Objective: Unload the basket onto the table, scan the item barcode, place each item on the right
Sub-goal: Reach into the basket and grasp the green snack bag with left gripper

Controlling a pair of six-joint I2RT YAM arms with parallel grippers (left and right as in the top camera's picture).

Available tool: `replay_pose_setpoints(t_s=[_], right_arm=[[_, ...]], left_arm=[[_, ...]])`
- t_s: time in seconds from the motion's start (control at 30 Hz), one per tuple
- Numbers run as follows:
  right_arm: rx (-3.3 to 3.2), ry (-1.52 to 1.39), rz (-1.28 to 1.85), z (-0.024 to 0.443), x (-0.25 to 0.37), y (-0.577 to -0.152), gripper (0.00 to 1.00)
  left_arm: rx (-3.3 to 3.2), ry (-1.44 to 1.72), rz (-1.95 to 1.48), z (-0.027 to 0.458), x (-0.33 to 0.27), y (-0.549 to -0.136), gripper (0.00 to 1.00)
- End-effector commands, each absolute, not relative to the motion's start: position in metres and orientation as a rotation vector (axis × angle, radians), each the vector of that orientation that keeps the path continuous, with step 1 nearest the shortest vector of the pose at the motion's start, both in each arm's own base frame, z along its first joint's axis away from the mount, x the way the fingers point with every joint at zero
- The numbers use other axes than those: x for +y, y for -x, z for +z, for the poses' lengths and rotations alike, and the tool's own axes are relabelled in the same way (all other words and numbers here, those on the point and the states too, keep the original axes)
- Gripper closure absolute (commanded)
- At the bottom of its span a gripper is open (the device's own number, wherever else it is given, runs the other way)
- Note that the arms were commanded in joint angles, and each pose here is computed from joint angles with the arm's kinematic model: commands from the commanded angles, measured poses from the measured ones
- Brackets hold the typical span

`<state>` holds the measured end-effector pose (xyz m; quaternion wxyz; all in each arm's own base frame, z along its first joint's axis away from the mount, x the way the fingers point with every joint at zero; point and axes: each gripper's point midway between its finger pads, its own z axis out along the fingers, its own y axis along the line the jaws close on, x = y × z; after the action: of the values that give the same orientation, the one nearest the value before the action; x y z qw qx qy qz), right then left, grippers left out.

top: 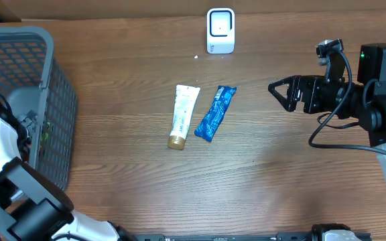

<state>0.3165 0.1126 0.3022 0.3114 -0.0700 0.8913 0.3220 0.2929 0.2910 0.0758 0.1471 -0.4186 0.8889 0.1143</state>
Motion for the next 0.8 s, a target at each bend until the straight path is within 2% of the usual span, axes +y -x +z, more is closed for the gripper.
replay_pose_setpoints(t_s=[0.0, 0.1, 0.2, 0.23, 0.3, 0.4, 0.43, 0.57, 0.67, 0.77], right_arm=[[2.328, 0.197, 0.85, 0.312, 0.114, -0.318, 0.0], [2.329, 0.197, 0.85, 0.312, 0.114, -0.318, 0.0], [2.332, 0.196, 0.851, 0.311, 0.114, -0.317, 0.0], [2.332, 0.196, 0.852, 0.311, 0.115, -0.317, 0.0], [2.332, 0.196, 0.851, 0.311, 0.114, -0.317, 0.0], [2.33, 0.196, 0.851, 0.312, 0.114, -0.318, 0.0], [2.328, 0.197, 0.851, 0.312, 0.114, -0.318, 0.0], [2.329, 0.197, 0.851, 0.312, 0.114, -0.318, 0.0], [2.328, 0.197, 0.85, 0.312, 0.114, -0.318, 0.0], [2.326, 0.198, 0.849, 0.312, 0.114, -0.318, 0.0]], left_arm=[[2.672, 1.184, 0.321, 0.041, 0.287, -0.286, 0.0], [2.748, 1.208, 0.292, 0.016, 0.281, -0.279, 0.0], [2.817, 1.23, 0.264, -0.004, 0.274, -0.271, 0.11], [2.832, 1.234, 0.254, -0.008, 0.272, -0.269, 0.27], [2.833, 1.24, 0.236, -0.008, 0.27, -0.27, 0.67], [2.819, 1.252, 0.18, -0.008, 0.265, -0.274, 0.93], [2.822, 1.252, 0.15, -0.008, 0.261, -0.275, 0.96], [2.829, 1.257, 0.075, 0.005, 0.256, -0.28, 0.96], [2.821, 1.251, 0.021, 0.031, 0.258, -0.292, 0.96], [2.781, 1.228, -0.079, 0.078, 0.258, -0.312, 0.96]])
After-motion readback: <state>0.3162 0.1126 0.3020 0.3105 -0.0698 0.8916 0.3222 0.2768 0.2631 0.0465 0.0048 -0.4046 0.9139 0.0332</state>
